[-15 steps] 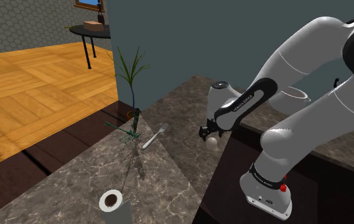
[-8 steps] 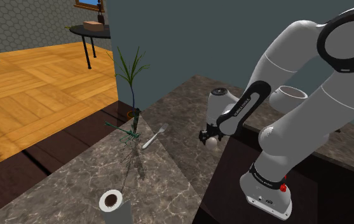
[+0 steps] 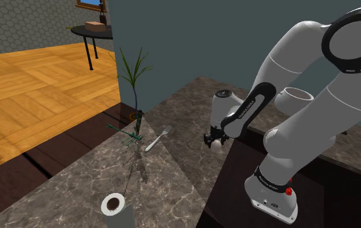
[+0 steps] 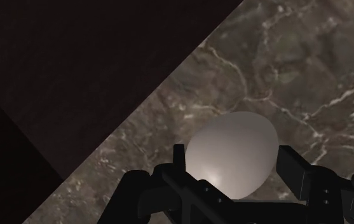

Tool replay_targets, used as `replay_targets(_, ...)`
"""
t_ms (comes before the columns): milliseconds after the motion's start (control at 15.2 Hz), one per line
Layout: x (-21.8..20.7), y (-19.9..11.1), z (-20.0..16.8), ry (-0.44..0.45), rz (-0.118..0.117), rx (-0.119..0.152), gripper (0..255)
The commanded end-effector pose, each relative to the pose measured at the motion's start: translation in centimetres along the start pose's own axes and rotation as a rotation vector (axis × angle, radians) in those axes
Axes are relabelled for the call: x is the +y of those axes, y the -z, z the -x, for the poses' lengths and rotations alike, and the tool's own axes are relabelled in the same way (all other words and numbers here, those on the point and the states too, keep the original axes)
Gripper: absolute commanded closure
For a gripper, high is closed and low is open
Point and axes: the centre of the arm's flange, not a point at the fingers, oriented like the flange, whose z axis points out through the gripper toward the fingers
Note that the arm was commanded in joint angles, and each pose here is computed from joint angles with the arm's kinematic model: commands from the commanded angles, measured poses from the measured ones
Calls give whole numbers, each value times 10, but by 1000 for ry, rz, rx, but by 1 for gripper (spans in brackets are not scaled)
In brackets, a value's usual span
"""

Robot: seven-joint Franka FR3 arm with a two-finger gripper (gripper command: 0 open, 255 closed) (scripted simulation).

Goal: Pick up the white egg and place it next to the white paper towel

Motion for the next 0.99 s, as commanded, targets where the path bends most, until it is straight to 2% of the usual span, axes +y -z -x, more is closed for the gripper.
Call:
replay_targets(0, 0, 0, 0, 0, 0, -1, 255)
replay_targets(462, 0, 0, 0, 0, 0, -1, 255)
replay_targets(924, 7, 36, -1, 0, 0, -1, 255)
